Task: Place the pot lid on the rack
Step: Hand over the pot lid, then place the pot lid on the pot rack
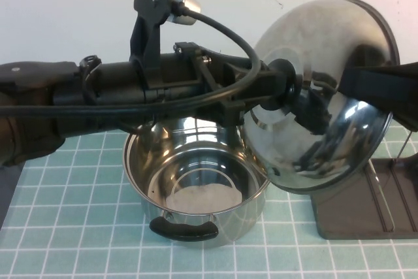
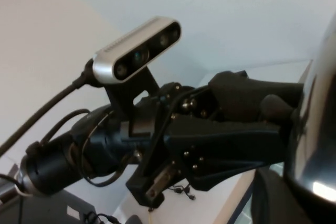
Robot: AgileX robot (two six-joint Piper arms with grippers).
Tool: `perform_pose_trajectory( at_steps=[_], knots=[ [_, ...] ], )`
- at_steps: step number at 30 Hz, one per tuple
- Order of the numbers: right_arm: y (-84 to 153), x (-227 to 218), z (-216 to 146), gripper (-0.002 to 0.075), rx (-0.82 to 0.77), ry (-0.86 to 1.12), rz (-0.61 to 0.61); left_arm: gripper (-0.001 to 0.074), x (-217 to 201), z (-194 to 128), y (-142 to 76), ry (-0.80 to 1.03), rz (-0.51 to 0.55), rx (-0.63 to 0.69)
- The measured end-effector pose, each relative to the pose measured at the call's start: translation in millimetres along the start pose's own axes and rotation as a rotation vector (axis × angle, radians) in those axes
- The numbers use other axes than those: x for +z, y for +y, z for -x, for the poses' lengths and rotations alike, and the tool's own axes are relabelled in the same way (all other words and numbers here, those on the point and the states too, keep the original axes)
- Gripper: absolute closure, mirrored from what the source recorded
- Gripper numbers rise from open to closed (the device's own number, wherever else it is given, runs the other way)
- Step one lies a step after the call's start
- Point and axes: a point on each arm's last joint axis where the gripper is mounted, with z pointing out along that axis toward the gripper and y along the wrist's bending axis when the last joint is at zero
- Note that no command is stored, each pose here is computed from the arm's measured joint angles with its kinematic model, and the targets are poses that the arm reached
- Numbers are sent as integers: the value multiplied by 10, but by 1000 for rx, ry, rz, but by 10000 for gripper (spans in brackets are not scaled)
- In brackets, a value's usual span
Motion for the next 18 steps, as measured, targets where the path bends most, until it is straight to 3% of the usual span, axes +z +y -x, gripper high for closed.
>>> perform_pose_trajectory(
  at_steps=[3,5,7,10,15,18],
  knots=[
    [6,0,-1,610,-26,2,5,371,0,-1,2,1,2,23],
    [6,4,-4,667,-58,8,2,274,0,-1,6,1,6,37],
    [-32,5,-6,677,-96,8,-31,190,0,-1,8,1,8,52],
    [-54,4,5,677,-139,-1,-55,128,-13,19,7,-5,37,68],
    [-24,-18,20,677,-245,-19,-82,110,-146,142,-21,-42,147,127],
    [91,-70,32,677,-334,-37,-104,175,-296,233,-76,-40,241,232]
  ],
)
